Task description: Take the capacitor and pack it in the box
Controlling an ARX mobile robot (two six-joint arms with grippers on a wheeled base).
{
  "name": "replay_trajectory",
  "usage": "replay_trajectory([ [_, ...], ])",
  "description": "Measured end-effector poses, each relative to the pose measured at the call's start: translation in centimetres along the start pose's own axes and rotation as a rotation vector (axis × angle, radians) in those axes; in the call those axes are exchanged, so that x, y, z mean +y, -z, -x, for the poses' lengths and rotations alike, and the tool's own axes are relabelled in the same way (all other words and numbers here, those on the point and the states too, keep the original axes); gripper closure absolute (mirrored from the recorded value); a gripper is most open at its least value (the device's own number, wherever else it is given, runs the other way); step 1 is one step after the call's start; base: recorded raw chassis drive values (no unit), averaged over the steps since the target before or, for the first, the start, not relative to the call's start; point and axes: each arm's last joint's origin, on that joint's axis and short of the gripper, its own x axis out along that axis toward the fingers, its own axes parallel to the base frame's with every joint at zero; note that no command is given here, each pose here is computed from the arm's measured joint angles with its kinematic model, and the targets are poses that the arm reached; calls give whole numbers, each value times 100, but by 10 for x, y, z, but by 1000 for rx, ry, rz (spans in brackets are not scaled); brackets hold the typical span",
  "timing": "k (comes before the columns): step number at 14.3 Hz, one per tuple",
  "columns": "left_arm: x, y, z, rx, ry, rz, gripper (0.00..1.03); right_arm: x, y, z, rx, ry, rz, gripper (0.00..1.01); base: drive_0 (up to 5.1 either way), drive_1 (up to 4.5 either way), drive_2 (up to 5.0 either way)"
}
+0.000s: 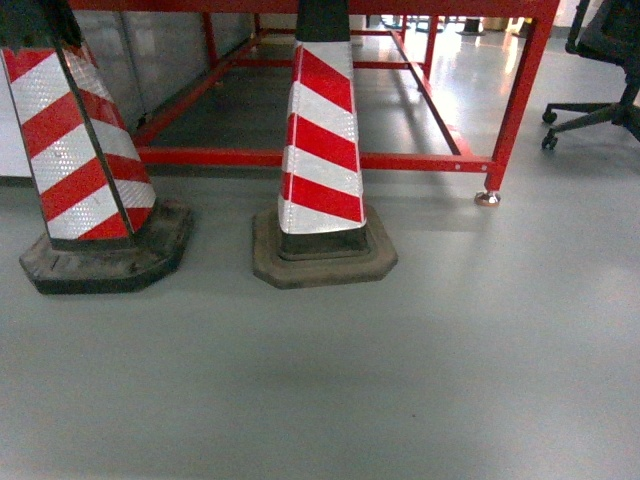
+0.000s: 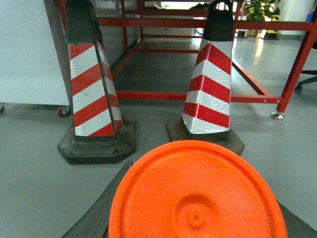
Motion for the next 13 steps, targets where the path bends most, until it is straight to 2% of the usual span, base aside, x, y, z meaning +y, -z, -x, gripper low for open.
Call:
replay_trajectory([
  [6,0,0,0,0,0,0,60,0,0,0,0,0,0,3,0,0,0],
  [13,0,0,0,-1,1,0,60,0,0,0,1,2,0,3,-1,405,-407],
])
